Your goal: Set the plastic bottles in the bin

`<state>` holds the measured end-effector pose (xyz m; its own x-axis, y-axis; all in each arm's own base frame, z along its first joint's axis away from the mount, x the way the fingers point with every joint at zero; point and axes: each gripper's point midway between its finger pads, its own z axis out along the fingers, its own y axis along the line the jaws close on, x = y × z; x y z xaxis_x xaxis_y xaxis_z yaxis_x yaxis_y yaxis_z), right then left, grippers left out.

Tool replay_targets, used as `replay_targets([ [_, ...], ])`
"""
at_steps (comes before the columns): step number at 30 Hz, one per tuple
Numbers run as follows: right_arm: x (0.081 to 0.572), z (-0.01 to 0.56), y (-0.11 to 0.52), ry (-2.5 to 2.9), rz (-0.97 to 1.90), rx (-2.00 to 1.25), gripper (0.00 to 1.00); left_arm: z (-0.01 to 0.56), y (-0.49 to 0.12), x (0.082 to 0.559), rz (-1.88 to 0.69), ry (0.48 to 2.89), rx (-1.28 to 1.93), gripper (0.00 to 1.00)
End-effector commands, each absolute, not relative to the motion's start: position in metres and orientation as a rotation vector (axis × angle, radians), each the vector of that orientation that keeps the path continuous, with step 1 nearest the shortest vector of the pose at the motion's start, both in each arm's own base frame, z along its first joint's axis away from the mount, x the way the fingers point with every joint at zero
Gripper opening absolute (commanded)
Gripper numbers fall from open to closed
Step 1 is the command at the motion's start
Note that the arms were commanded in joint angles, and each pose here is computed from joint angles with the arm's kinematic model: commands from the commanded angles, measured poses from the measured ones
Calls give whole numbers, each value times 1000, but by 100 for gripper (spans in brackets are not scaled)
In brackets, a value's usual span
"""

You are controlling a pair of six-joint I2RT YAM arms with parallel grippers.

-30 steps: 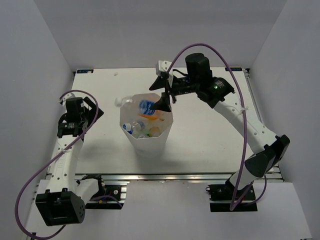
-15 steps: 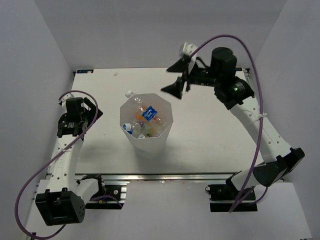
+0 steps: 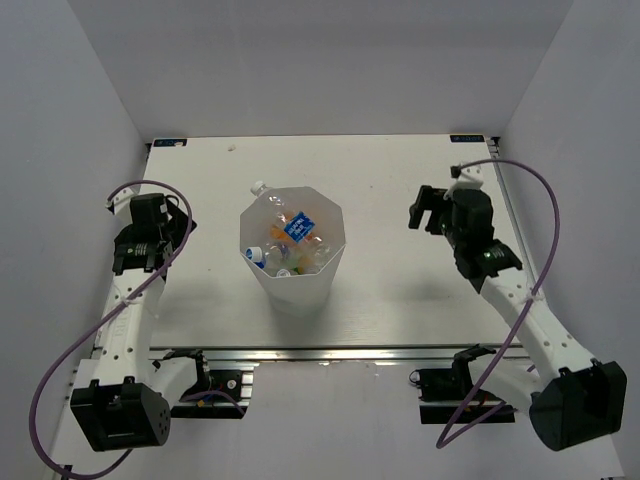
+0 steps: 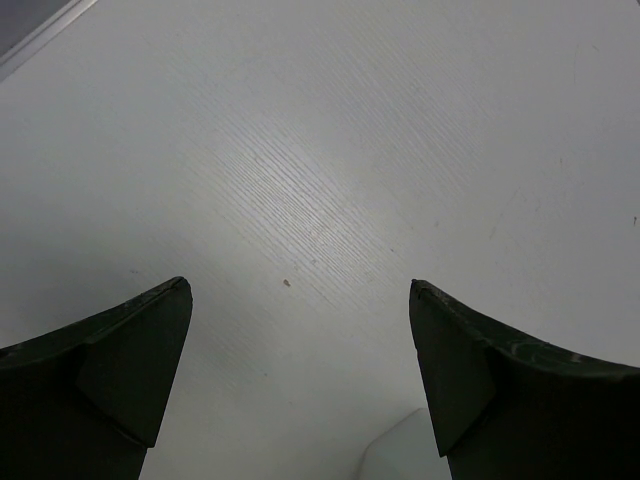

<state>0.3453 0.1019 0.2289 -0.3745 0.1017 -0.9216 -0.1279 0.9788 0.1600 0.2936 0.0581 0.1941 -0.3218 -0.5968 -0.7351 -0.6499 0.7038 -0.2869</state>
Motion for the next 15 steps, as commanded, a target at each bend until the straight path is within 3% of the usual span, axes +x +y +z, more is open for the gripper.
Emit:
replay_targets([
  [1,344,243,74,1822,178,205,89,228,67,294,91,1903,-952,98],
  [10,331,186,58,1997,84,378,89,225,70,298,111,1913,-965,98],
  [15,339,203,61,1960,99,361,89,228,69,298,95,1896,-961,98],
])
